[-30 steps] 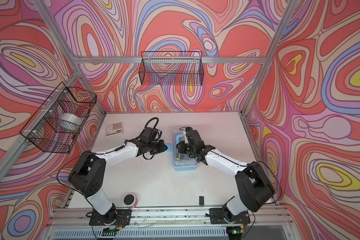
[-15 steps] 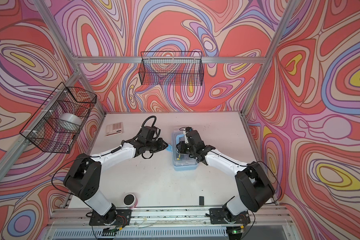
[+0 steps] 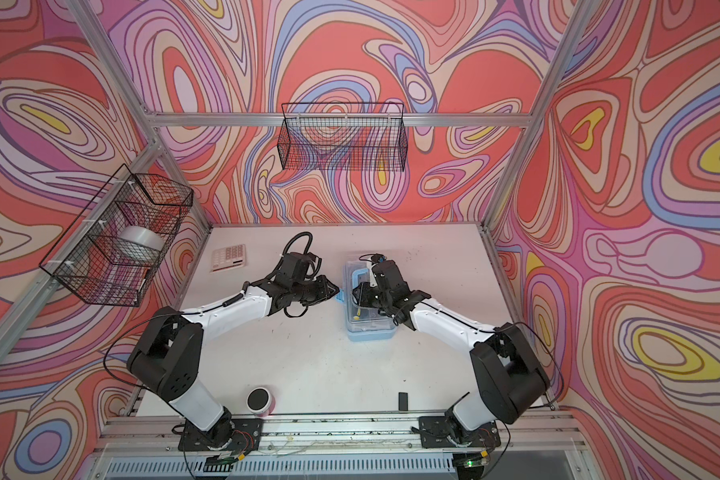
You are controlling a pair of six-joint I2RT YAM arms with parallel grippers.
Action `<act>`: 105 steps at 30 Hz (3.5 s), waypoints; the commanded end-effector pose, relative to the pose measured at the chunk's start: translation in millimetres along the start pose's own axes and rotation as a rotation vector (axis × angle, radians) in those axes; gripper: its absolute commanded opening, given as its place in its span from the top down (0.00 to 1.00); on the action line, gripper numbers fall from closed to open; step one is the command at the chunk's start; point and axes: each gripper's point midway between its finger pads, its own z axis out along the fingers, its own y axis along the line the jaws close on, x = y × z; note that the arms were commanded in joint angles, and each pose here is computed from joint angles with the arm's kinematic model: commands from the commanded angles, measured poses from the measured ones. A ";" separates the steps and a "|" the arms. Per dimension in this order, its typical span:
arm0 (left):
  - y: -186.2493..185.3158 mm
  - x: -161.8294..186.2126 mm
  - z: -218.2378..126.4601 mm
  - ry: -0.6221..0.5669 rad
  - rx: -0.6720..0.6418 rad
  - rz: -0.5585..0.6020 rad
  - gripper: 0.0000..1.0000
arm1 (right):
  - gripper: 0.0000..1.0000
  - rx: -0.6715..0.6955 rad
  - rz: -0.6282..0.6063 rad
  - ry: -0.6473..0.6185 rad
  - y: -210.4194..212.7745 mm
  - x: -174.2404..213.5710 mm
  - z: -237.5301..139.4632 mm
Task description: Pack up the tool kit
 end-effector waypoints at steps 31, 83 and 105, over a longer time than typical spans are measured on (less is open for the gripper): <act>3.9 7.8 23.8 0.043 0.053 -0.049 0.81 | 0.81 0.066 0.036 0.167 -27.9 46.2 15.9; 17.6 52.7 45.8 0.068 0.205 -0.143 0.68 | 0.36 -0.128 0.211 -0.052 -55.8 3.5 -45.2; -1.5 89.9 69.0 0.122 0.342 -0.182 0.70 | 0.35 -0.246 0.305 -0.013 -48.7 30.6 -46.0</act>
